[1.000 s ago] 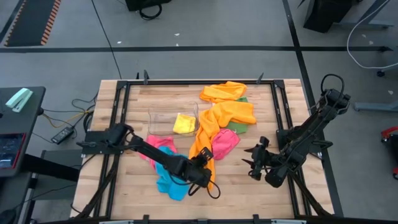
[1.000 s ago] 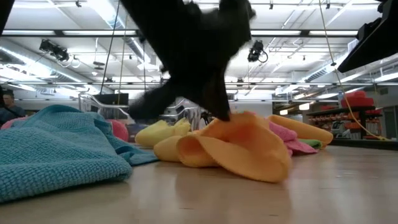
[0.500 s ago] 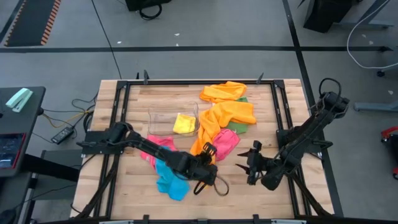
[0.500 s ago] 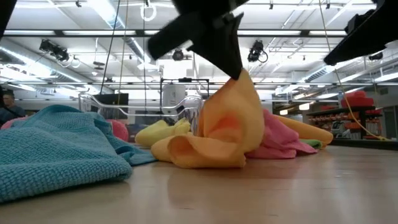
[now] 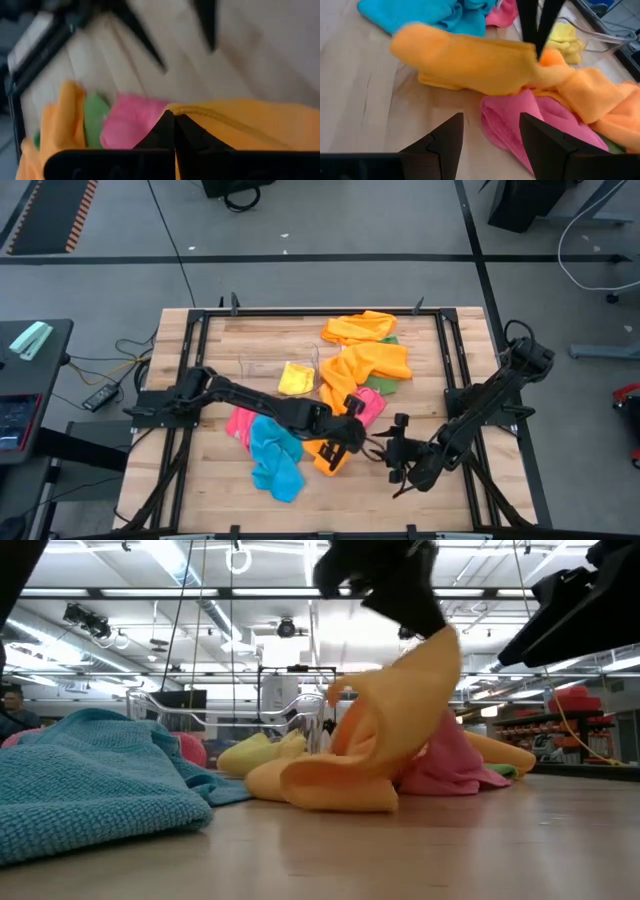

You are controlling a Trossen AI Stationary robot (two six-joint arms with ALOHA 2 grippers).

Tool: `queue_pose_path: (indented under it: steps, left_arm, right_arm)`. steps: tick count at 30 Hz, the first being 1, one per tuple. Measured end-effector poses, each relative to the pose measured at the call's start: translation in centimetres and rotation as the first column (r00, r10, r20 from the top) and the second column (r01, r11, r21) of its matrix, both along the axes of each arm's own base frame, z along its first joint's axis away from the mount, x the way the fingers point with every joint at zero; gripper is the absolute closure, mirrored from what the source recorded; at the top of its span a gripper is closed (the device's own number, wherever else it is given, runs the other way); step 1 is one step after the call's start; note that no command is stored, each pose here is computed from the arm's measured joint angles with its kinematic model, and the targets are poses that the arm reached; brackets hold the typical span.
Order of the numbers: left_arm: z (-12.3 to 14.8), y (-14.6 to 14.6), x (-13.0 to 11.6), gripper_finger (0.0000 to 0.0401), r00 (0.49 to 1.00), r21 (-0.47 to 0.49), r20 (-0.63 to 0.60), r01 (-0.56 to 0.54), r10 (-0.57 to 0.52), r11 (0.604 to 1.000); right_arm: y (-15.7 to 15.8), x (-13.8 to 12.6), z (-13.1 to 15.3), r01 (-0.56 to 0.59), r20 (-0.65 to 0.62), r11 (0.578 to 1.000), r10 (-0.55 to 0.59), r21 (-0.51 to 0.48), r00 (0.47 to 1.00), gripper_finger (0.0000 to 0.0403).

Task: Fold microfiber towels
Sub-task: Fold the bottom orange microfiber cloth

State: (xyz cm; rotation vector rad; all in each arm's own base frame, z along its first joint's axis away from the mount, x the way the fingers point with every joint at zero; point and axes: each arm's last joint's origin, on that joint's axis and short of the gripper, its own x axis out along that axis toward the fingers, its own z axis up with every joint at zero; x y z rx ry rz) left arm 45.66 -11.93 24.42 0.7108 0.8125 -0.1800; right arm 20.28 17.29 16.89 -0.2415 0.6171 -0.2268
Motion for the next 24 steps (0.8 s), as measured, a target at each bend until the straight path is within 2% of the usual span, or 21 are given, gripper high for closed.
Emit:
queue_pose_path:
  steps: [6, 11, 15, 20, 24]
  left_arm:
    - [3.3, -1.5, 0.2, 0.0395, 0.988, 0.007, 0.14, 0.059, -0.06, 0.998]
    - [7.3, -1.9, 0.1, 0.0396, 0.966, 0.067, 0.258, 0.011, -0.028, 0.998]
    - [10.5, -1.8, 0.2, 0.0393, 0.93, 0.075, 0.365, 0.007, -0.035, 0.997]
    - [13.5, -0.8, 0.8, 0.0397, 0.86, 0.094, 0.508, -0.005, -0.043, 0.996]
    - [14.2, 1.7, 1.4, 0.0393, 0.833, 0.104, 0.553, -0.076, 0.006, 0.992]
  right_arm:
    - [0.1, -1.5, 1.6, -0.018, 0.025, 0.999, 0.017, 0.052, 1.0, 0.0201]
    - [0.9, -3.0, 2.7, -0.078, 0.055, 0.993, 0.073, 0.092, 0.996, 0.0201]
    - [1.4, -3.8, 3.1, -0.112, 0.066, 0.988, 0.106, 0.109, 0.992, 0.0201]
    - [1.7, -4.8, 3.5, -0.152, 0.064, 0.983, 0.146, 0.106, 0.987, 0.0201]
    - [1.3, -5.6, 4.3, -0.16, 0.069, 0.979, 0.153, 0.124, 0.986, 0.0201]
